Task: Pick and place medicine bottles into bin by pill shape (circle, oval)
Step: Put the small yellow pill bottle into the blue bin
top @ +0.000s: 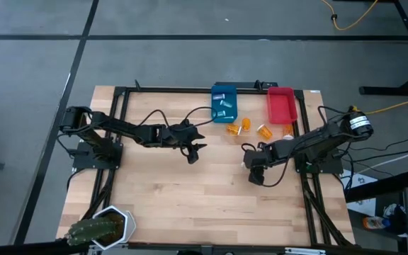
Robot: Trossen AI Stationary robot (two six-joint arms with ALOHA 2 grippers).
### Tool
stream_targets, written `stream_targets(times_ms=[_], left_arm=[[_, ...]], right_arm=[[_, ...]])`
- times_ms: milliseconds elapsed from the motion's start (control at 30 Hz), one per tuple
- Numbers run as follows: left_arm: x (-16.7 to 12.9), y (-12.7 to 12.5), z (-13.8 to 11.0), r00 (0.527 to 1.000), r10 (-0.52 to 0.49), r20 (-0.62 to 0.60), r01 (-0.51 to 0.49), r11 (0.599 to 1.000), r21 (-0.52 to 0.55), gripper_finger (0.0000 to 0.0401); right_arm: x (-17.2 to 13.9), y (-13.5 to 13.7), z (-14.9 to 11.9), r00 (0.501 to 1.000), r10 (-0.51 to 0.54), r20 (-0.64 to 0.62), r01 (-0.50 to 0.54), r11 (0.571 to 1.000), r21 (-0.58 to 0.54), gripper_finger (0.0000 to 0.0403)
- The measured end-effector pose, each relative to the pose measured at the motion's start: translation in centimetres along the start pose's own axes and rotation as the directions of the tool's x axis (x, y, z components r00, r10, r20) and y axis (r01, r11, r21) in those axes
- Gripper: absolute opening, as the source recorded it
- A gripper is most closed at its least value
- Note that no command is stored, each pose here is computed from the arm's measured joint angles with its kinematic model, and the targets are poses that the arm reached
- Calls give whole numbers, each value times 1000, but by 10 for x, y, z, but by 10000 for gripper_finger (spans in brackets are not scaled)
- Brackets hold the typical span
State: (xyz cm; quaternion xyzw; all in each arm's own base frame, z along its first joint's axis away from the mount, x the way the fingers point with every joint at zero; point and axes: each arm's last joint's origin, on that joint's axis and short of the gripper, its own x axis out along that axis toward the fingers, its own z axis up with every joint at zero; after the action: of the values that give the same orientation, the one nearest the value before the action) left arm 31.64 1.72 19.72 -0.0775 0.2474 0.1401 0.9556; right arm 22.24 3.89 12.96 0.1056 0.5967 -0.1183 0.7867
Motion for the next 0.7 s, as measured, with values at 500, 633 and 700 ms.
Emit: stream_targets(times_ms=[500,633,700], left_arm=[[0,0,0,1000,0,4,0,1000,-1,163],[0,0,0,1000,-1,4,1,1000,0,163],[0,0,0,1000,0,4,0,1000,0,163]], right_arm=[[-20,-4,34,939,-271,210,277,961,1,96],[-28,-13,47,886,-378,268,389,921,10,95],[-30,-20,53,865,-415,281,428,904,16,95]])
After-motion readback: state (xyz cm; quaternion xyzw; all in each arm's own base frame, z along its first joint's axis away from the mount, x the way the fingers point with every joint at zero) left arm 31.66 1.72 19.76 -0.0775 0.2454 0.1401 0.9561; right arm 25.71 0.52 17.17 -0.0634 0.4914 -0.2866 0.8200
